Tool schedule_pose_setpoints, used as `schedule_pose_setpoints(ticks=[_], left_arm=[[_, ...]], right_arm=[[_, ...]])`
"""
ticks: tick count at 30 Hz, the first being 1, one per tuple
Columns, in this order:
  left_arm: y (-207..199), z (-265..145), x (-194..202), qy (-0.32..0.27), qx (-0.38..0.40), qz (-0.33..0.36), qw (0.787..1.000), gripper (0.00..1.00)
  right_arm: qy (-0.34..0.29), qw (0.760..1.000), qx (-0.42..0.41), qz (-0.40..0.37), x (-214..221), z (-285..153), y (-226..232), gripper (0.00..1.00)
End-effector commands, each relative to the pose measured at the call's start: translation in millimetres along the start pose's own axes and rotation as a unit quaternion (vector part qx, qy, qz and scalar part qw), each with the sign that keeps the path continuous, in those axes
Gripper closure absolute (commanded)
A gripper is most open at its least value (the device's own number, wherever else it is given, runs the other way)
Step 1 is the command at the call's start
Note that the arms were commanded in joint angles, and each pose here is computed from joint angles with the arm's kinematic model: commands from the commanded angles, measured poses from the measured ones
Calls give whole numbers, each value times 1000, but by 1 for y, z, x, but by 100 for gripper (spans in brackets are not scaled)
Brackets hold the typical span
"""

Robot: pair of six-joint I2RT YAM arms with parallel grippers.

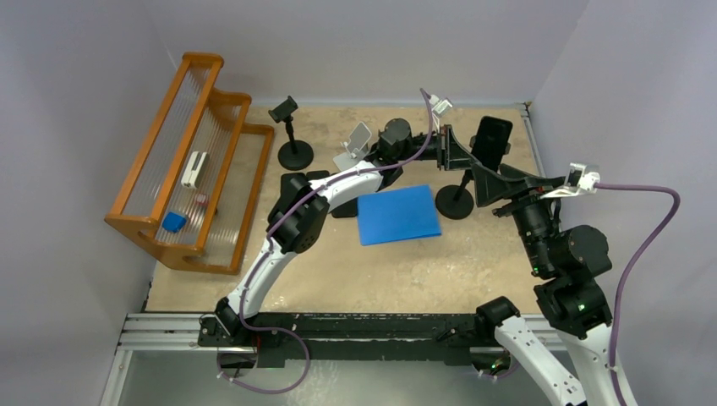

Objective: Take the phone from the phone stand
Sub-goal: Pick up the phone stand with the phone at the center of the board, then place the phone stand with the phone at the center of the board.

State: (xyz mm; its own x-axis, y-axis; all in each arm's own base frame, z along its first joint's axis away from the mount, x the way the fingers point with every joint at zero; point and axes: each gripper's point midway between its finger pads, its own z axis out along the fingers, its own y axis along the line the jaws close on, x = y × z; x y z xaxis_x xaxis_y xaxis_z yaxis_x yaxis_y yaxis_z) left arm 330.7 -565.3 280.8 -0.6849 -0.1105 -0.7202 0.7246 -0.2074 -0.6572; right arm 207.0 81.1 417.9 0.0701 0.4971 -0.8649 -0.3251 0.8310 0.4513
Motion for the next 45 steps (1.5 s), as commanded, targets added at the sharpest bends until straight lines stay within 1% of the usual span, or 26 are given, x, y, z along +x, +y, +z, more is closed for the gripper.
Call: schedule_pose_setpoints(ticks=[1,5,14,23,31,37,40,45], left_arm=[[-41,7,-32,-36,42,38,998,100],[-59,8,-38,-48,53,47,996,100],[-116,18,-53,-66,90,80,991,100],[-143,18,-58,-76,99,96,988,100],[-179,4,-68,-89,111,116,983,100],[-205,-6,-66,-93,124,119,981,100],[-219,-14,-64,-93,126,123,980,100],[-238,-38,-56,-99,109,132,980,100]], right_arm=[[-42,999,-17,6,-25,-12,10,26],[-49,998,-24,8,-33,-14,14,26],[-80,996,-45,18,-61,-29,27,26],[-96,993,-59,33,-75,-42,34,26],[-98,992,-75,36,-81,-47,42,26],[-92,990,-99,26,-86,-48,53,25],[-91,988,-120,24,-90,-50,62,25],[-86,985,-146,21,-90,-49,73,25]])
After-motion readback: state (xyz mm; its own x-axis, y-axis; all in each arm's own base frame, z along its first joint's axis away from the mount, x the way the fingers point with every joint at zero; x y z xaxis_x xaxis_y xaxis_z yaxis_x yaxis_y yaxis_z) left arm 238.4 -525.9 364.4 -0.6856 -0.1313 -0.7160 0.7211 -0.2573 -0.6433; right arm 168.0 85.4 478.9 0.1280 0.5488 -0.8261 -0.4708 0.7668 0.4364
